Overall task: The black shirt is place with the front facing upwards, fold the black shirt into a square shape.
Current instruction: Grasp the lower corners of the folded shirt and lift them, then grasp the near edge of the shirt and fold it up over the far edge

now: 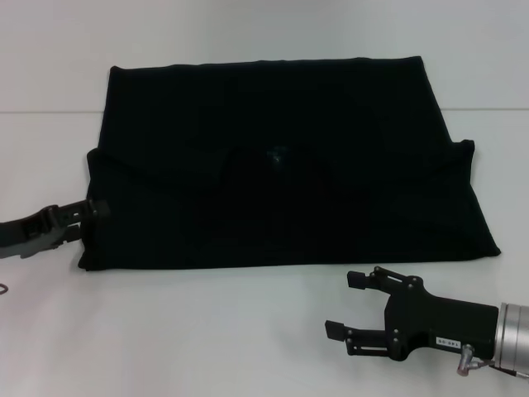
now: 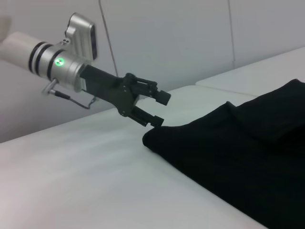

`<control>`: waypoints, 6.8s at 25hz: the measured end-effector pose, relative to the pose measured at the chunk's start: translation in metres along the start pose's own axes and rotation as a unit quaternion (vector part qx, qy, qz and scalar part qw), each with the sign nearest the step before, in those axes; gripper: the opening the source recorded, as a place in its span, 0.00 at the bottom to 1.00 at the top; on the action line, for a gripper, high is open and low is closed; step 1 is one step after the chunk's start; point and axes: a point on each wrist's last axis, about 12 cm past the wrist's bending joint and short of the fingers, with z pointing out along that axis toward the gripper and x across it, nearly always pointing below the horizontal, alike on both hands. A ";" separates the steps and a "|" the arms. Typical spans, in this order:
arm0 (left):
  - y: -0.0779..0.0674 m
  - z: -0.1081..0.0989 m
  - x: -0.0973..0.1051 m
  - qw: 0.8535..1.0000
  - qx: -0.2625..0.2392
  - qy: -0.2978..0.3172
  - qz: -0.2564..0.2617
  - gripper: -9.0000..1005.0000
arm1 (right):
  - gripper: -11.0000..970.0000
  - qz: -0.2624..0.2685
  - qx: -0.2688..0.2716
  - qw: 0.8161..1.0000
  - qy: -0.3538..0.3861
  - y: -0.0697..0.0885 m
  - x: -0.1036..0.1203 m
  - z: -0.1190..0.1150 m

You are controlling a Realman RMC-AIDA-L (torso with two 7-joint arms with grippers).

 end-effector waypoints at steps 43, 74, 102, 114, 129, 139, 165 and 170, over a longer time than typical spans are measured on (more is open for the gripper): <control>-0.013 0.020 0.009 0.996 -0.007 0.070 0.054 0.22 | 0.98 0.030 0.015 0.999 -0.014 -0.001 0.001 0.001; -0.019 0.022 -0.001 0.995 -0.002 0.067 0.071 0.05 | 0.97 0.353 0.272 0.868 0.218 -0.133 -0.131 -0.064; -0.021 0.023 -0.004 0.995 0.000 0.060 0.073 0.05 | 0.94 0.345 0.254 0.870 0.245 -0.122 -0.113 -0.021; -0.021 0.022 -0.006 0.996 0.001 0.052 0.069 0.05 | 0.53 0.337 0.258 0.869 0.255 -0.123 -0.113 -0.021; -0.024 0.013 -0.004 0.995 0.034 0.071 0.060 0.05 | 0.06 0.337 0.248 0.870 0.260 -0.122 -0.119 -0.033; -0.025 -0.017 0.015 0.984 0.102 0.142 0.045 0.05 | 0.05 0.352 0.169 0.864 0.317 -0.100 -0.109 -0.075; -0.041 -0.040 0.013 0.962 0.172 0.210 0.039 0.05 | 0.05 0.405 0.055 0.879 0.244 -0.071 -0.084 -0.125; -0.030 -0.032 -0.016 0.990 0.125 0.069 -0.003 0.05 | 0.05 0.423 0.096 0.893 0.123 -0.092 -0.098 -0.126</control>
